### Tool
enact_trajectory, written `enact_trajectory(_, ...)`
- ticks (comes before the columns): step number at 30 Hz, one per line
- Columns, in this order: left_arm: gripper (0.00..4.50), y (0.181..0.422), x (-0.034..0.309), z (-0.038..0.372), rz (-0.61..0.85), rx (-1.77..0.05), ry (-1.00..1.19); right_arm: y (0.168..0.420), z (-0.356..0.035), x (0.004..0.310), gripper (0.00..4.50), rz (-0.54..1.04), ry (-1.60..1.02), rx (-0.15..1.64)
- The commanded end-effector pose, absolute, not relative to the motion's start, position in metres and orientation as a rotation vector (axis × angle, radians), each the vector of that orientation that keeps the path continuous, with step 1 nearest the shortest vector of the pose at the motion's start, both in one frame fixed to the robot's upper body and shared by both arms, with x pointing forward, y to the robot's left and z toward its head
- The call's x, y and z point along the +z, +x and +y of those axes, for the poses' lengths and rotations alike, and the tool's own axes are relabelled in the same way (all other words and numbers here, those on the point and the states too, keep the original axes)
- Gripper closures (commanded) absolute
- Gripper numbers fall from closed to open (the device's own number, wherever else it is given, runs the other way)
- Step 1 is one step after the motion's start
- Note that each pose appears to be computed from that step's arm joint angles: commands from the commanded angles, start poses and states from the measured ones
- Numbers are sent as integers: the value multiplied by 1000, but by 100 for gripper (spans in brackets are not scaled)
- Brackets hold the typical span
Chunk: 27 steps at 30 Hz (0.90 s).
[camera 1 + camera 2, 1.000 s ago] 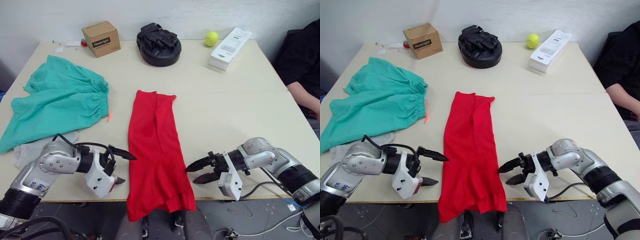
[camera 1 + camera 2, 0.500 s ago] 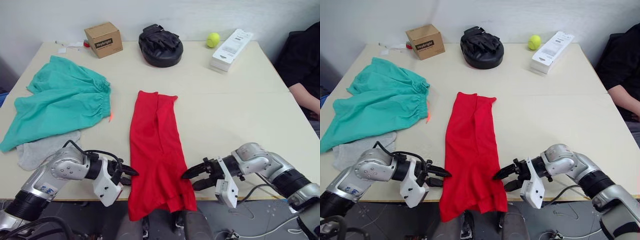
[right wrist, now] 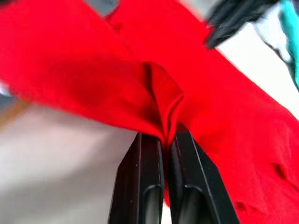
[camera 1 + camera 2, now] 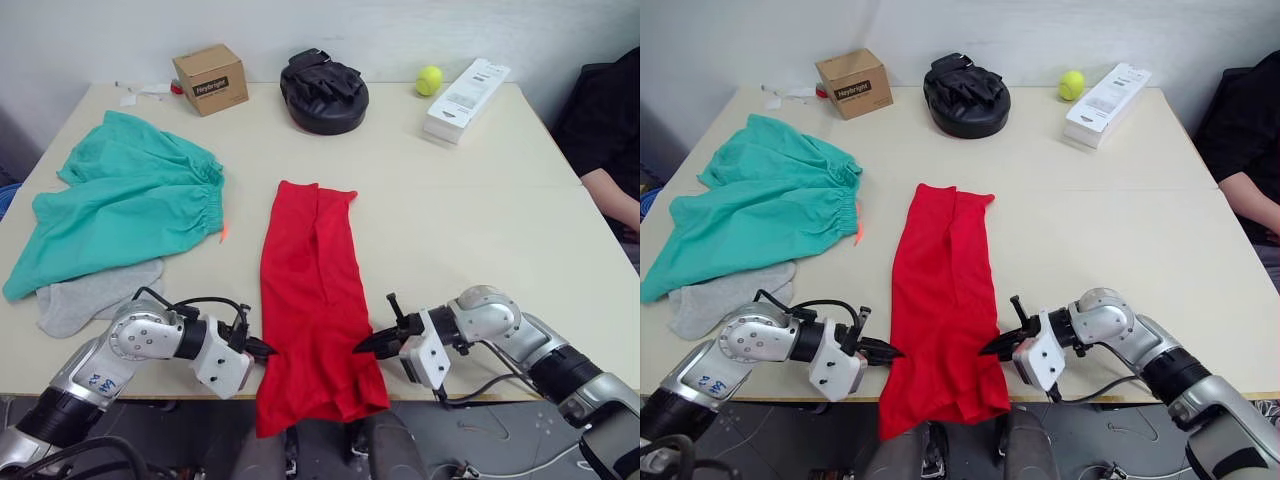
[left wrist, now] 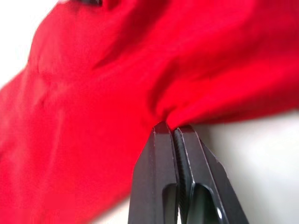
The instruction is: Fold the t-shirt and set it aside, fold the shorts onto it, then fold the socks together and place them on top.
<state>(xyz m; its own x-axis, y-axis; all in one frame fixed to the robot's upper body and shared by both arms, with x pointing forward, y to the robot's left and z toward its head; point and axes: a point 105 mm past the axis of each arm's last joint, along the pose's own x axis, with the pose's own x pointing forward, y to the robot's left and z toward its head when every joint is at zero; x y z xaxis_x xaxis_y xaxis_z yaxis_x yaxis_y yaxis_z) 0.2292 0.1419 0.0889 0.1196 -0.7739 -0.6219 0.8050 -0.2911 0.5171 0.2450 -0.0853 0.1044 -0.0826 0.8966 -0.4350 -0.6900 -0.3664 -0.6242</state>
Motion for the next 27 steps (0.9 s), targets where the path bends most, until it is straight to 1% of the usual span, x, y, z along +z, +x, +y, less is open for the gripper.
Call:
enact_trajectory(1, 450, 216, 100, 142, 112, -1569, 947, 235, -87, 128, 443, -275, -845, 1721)
enact_trajectory(4, 450, 207, 107, 147, 175, -1603, 921, 225, -92, 135, 443, -242, -825, 1748)
enact_trajectory(10, 450, 188, 112, 147, 215, -1648, 912, 212, -98, 148, 443, -160, -730, 1747)
enact_trajectory(13, 450, 184, 113, 145, 226, -1645, 881, 204, -100, 154, 443, -112, -666, 1751)
enact_trajectory(15, 450, 187, 117, 144, 229, -1631, 850, 204, -101, 157, 443, -95, -643, 1740)
enact_trajectory(19, 450, 205, 130, 145, 236, -1534, 753, 219, -100, 167, 443, -109, -614, 1655)
enact_trajectory(27, 450, 260, 168, 152, 226, -1270, 466, 250, -96, 196, 443, -112, -488, 1553)
